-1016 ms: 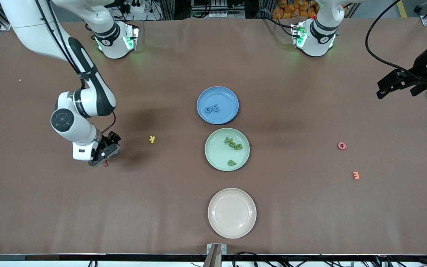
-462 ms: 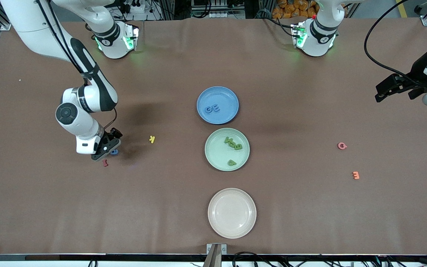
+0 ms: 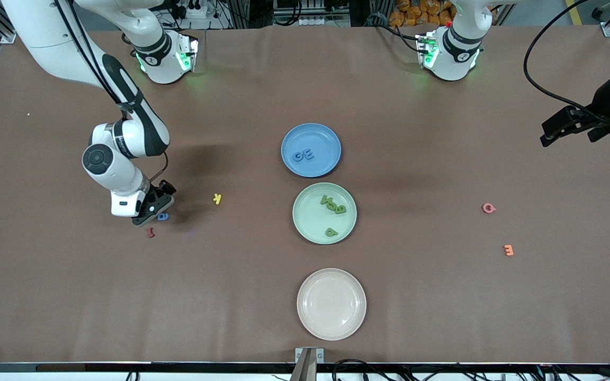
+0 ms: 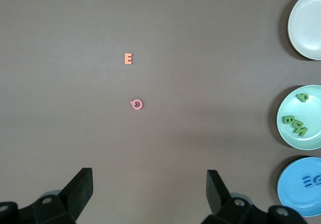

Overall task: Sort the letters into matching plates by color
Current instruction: 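Grasp the blue x with the right gripper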

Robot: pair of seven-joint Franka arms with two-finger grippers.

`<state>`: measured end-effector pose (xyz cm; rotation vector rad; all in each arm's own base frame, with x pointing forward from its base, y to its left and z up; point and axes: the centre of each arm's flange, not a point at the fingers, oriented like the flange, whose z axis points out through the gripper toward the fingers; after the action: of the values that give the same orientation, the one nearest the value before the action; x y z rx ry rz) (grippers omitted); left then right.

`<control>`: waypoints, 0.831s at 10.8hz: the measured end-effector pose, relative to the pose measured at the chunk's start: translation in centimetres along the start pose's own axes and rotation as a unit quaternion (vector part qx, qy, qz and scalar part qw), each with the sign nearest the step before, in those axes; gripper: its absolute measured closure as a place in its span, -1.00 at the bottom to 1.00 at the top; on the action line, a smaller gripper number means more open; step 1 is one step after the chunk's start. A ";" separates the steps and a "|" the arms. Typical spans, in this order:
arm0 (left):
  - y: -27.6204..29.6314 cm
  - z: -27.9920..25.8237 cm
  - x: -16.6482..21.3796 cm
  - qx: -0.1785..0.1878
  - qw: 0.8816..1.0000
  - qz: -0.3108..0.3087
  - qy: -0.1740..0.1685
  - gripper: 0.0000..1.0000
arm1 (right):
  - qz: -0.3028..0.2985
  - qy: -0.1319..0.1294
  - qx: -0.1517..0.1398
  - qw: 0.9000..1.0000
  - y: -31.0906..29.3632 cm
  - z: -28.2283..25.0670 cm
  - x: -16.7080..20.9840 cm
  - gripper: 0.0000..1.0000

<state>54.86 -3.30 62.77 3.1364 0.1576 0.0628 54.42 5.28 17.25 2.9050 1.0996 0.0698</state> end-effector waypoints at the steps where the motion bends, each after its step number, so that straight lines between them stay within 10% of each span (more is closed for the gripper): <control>1: 0.2 0.0 0.0 -0.003 1.000 0.001 0.000 -1.00 | 0.001 0.001 -0.001 1.000 0.0 0.1 -0.2 -1.00; 6: 0.4 0.5 -0.1 -0.003 1.000 0.002 -0.005 -1.00 | 0.003 0.002 -0.001 1.000 0.1 0.2 -0.4 -0.86; 9: 0.4 0.7 -0.1 -0.002 1.000 0.002 -0.008 -1.00 | 0.001 0.003 -0.001 1.000 0.0 0.1 -0.3 -0.10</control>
<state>54.83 -3.66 62.07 3.1319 0.1494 0.0386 54.17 5.10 17.13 2.9065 1.0956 0.0786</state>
